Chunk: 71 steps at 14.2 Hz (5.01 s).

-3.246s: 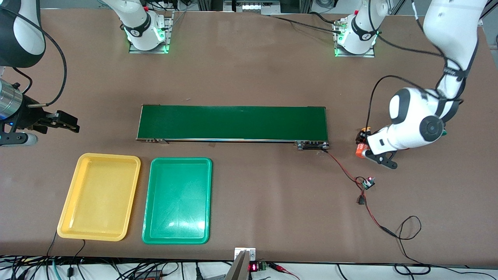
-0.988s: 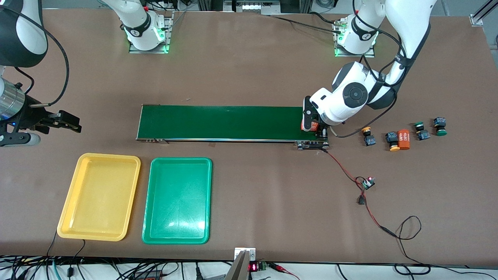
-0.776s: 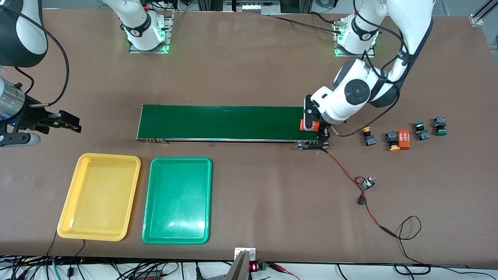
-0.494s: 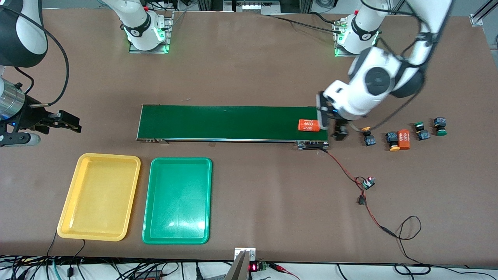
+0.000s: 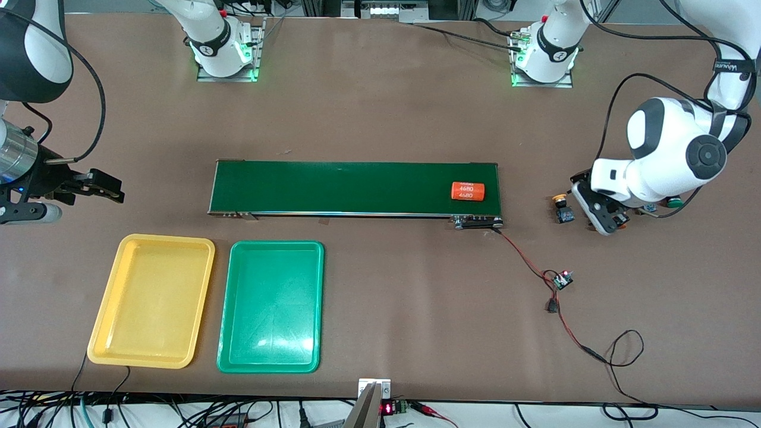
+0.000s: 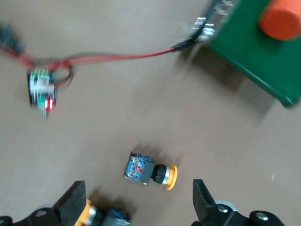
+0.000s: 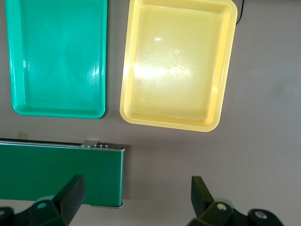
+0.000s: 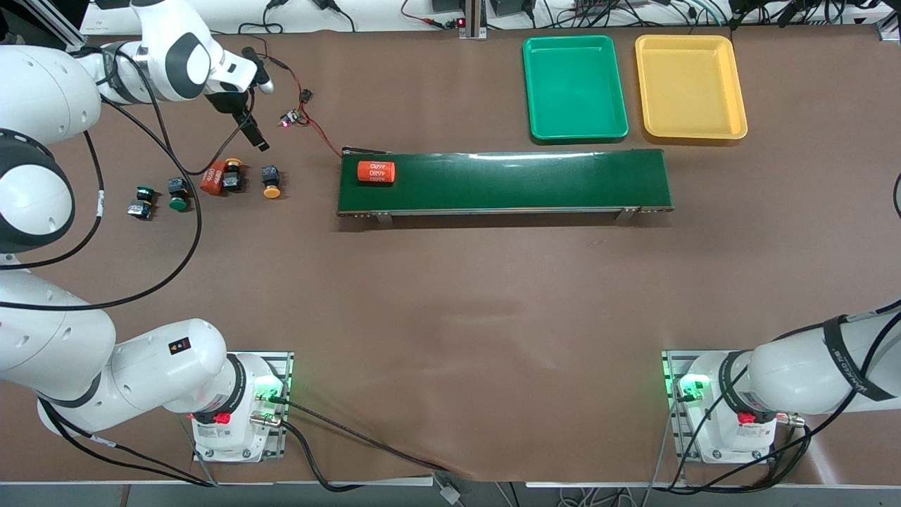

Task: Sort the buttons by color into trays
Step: 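Open the left gripper and move it back over the pile, then grasp the blue-bodied yellow-cap button with the left gripper, then carry the button with the left gripper and set it on the belt, then open the left gripper and return it to the pile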

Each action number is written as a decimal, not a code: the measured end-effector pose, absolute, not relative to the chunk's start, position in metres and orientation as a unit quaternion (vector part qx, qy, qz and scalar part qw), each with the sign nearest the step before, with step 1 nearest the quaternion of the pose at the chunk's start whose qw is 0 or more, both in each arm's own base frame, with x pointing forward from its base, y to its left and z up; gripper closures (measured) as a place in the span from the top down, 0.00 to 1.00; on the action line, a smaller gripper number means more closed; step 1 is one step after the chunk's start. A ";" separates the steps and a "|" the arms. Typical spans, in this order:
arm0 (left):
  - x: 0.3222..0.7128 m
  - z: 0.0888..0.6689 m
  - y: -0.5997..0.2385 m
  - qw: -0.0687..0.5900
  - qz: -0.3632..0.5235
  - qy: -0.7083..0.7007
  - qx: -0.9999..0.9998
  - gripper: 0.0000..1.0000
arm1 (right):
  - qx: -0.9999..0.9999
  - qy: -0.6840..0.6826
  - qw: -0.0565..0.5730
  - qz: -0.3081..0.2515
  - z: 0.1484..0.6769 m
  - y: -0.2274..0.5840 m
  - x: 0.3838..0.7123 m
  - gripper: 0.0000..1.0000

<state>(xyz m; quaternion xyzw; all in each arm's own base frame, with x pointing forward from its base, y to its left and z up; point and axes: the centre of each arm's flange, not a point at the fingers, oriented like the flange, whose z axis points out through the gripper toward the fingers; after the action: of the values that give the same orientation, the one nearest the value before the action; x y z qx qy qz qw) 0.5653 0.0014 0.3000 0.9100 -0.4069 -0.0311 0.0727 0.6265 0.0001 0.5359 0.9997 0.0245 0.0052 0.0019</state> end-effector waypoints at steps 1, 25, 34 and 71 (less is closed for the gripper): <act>0.564 0.291 0.005 0.076 -0.042 -0.345 0.935 1.00 | 1.000 0.025 0.002 0.005 0.536 0.000 0.626 1.00; 0.551 0.178 0.021 0.080 -0.071 0.042 0.993 1.00 | 1.000 0.024 0.002 0.005 0.536 -0.001 0.627 1.00; 0.536 0.174 0.019 0.077 -0.087 0.039 0.992 0.40 | 1.000 0.024 0.002 0.005 0.536 -0.001 0.627 1.00; 0.536 0.304 -0.188 0.068 -0.079 -0.107 0.989 1.00 | 0.999 0.017 0.003 0.026 0.542 -0.009 0.631 1.00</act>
<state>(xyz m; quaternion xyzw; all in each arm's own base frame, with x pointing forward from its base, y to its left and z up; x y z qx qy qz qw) 0.5358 -0.1879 0.3040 0.9888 -0.1066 -0.0791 0.0678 0.6306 -0.0088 0.5419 0.9995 0.0175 0.0262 0.0035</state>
